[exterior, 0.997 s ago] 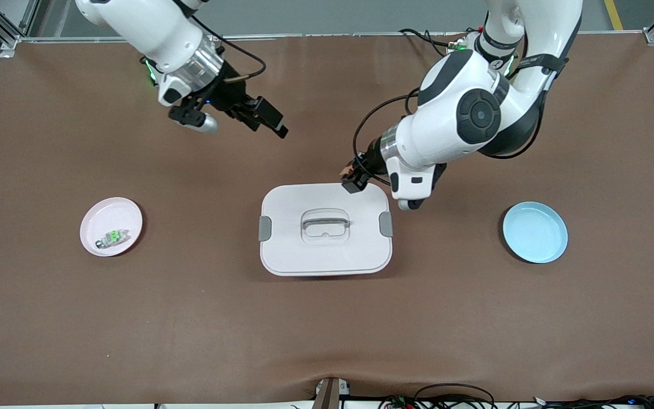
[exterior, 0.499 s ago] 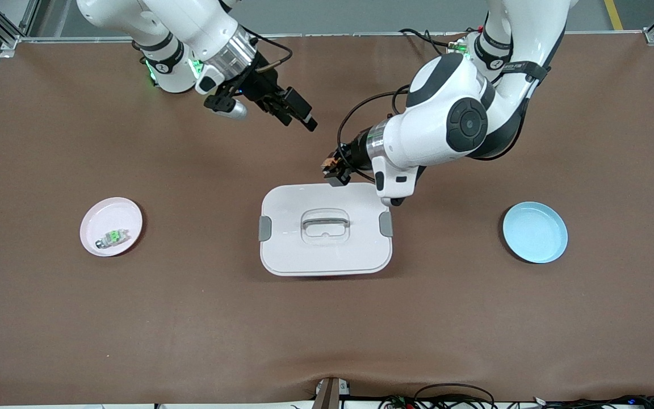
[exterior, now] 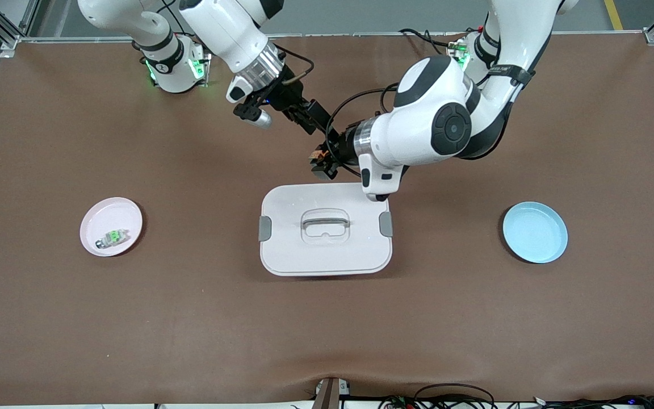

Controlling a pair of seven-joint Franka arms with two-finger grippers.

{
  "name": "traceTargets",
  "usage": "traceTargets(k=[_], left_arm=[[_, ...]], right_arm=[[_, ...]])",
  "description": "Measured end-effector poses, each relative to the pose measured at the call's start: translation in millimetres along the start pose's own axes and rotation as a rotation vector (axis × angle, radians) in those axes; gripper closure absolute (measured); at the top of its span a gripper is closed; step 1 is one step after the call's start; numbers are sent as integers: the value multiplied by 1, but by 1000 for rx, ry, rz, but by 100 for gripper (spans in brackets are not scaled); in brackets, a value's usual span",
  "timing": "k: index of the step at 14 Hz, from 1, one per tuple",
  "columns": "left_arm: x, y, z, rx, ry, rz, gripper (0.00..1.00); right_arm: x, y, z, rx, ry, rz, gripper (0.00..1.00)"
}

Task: Transfer orange switch to right arm and place
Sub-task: 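Carry the switch over the box with the left gripper while the right gripper approaches, then grasp the switch with the right gripper and open the left gripper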

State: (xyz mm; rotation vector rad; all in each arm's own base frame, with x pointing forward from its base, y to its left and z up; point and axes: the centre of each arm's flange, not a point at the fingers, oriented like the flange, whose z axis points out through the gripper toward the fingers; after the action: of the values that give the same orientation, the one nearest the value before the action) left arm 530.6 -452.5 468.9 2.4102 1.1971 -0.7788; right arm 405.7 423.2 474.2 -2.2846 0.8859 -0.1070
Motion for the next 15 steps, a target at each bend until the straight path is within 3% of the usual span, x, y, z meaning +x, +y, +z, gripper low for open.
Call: traceTargets(k=[11,12,15], left_arm=[[-2,0,1,1,-1,1,26],[-1,0,2,2,-1,-1,26],[0,1,5,7,-2,-2,26]], right_arm=[[10,-6,18,32,23,114,0],[10,-8,17,36,22,114,7],[9,-10,16,37,20,115,42]])
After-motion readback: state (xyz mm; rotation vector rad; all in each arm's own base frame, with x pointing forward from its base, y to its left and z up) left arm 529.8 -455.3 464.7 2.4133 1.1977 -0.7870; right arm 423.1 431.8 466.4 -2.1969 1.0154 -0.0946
